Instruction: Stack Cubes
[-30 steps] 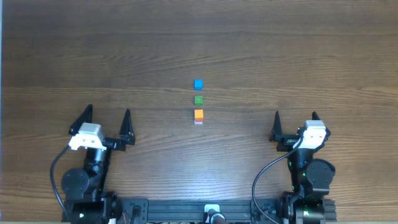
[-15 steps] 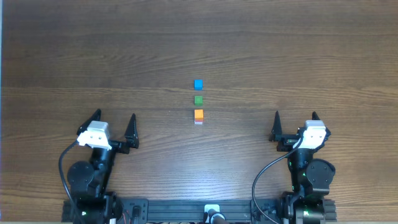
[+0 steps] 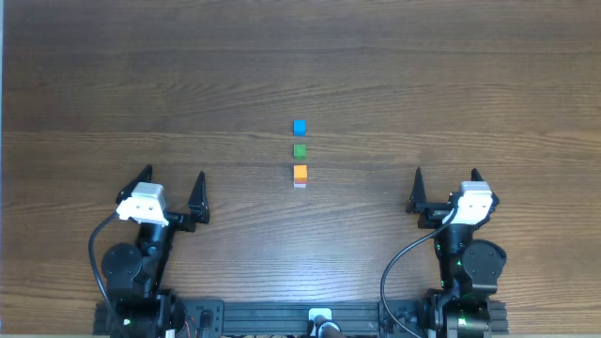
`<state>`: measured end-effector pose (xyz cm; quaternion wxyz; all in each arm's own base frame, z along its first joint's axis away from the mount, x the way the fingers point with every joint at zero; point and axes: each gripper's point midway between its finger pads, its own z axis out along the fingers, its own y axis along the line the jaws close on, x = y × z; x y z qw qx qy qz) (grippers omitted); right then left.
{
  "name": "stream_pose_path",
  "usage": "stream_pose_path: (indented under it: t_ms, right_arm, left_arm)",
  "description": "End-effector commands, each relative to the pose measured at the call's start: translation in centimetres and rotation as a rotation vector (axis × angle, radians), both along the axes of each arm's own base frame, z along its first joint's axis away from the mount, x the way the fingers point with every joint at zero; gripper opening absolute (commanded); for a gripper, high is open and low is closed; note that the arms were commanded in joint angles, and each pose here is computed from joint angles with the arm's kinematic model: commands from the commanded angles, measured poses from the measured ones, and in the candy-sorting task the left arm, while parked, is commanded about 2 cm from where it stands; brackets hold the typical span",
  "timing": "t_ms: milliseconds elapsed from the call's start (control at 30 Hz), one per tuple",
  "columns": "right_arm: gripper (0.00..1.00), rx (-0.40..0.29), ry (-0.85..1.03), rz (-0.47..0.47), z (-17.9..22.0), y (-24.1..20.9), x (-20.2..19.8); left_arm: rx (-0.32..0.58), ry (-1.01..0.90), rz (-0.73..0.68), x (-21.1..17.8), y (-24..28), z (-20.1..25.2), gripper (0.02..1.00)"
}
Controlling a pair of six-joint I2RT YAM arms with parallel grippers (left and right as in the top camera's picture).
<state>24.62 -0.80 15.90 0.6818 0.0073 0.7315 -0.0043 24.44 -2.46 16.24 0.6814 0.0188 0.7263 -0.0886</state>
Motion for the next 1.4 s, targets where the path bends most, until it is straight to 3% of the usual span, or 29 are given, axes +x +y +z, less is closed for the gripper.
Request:
stream_pose_path:
  t_ms: [33,400,433,500,633,800,867,1000,1133,1300,1400]
  right_arm:
    - [0.991,-0.001,0.002,0.004,-0.2,0.1,0.0]
    - [0.991,-0.006,-0.091,0.01,2.1,0.2,0.0]
    - [0.993,0.067,-0.129,0.01,3.0,0.2,0.0]
    - [0.991,0.107,-0.165,0.033,4.1,0.6,-0.1]
    - [0.993,0.096,-0.237,0.069,7.8,1.2,-0.9]
    - [0.993,0.013,-0.27,0.067,13.7,1.3,-2.2]
    - [0.991,-0.014,-0.231,0.064,16.7,1.3,-2.2]
    - [0.993,-0.003,-0.102,0.063,20.3,1.2,-0.5]
    - [0.993,0.057,0.071,0.058,21.9,0.9,2.8]
    - [0.991,0.201,0.315,0.033,20.3,0.8,7.8]
    - [0.991,0.239,0.478,0.036,17.3,1.6,10.0]
  left_arm:
    - [0.01,-0.001,-0.004,0.0,0.0,-0.1,0.996]
    - [0.01,-0.001,-0.004,0.0,0.0,-0.1,0.996]
    - [0.01,-0.001,-0.004,0.0,0.0,-0.1,0.998]
    - [0.01,-0.001,-0.004,0.0,0.0,-0.1,0.996]
    - [0.01,-0.001,-0.004,0.0,0.0,-0.1,0.998]
    - [0.01,-0.001,-0.004,0.0,0.0,-0.1,0.998]
    - [0.01,-0.001,-0.004,0.0,0.0,-0.1,0.998]
    - [0.01,-0.001,-0.004,0.0,0.0,-0.1,0.998]
    - [0.01,-0.001,-0.004,0.0,0.0,-0.1,0.996]
    - [0.01,-0.001,-0.004,0.0,0.0,-0.1,0.998]
    - [0.01,-0.001,-0.004,0.0,0.0,-0.1,0.998]
